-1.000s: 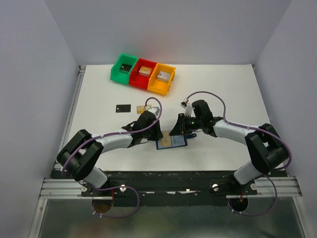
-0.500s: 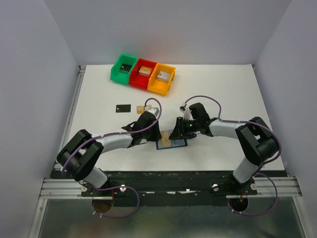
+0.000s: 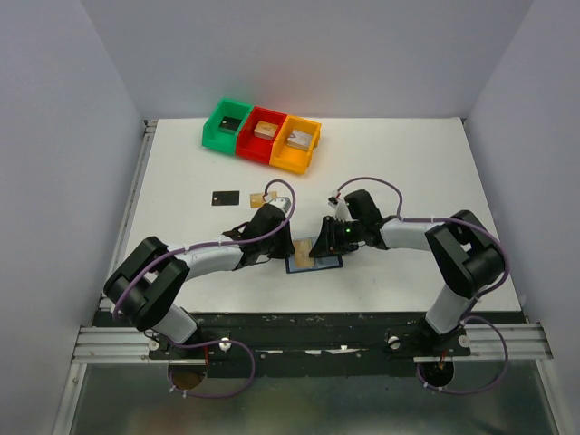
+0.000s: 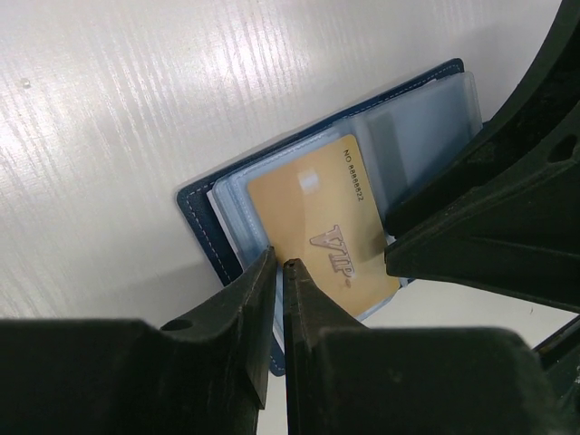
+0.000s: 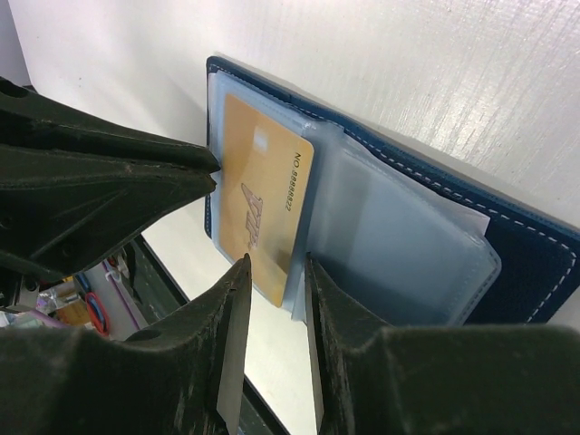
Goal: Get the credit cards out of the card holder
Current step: Remove the credit card from the card holder.
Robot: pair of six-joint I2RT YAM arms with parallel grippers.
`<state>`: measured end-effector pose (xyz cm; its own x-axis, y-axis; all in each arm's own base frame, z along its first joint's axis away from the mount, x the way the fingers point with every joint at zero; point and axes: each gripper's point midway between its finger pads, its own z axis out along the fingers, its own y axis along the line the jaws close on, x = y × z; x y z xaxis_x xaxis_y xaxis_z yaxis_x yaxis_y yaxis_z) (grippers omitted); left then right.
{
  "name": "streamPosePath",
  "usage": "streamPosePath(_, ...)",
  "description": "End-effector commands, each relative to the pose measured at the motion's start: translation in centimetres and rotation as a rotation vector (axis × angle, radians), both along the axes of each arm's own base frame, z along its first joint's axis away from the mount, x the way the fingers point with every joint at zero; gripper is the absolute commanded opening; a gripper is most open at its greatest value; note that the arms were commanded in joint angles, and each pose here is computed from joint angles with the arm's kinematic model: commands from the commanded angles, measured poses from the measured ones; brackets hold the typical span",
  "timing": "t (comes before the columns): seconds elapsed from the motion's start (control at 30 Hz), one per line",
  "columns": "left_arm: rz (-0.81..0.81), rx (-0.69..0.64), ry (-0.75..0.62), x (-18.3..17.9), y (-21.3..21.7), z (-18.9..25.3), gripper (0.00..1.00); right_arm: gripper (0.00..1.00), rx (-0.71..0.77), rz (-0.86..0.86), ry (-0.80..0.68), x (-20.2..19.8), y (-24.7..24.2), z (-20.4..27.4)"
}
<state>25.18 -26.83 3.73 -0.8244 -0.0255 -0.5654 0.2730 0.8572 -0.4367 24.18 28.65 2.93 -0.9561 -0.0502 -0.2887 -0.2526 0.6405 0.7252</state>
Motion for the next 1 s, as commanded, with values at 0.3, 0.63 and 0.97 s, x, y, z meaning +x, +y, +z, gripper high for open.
streamPosePath(0.3,0.030,0.011,-0.047,0.3,1.0,1.5,0.24,0.39,0.022,-0.036,-0.115,1.2,0.2,3.5)
streamPosePath(0.63,0.033,0.024,-0.014,0.2,1.0,0.0,0.24,0.39,0.049,-0.012,-0.060,0.6,1.3,2.5)
streamPosePath(0.97,0.035,0.040,0.009,-0.1,1.3,-1.0,0.23,0.39,-0.008,-0.024,-0.025,0.4,0.6,0.0)
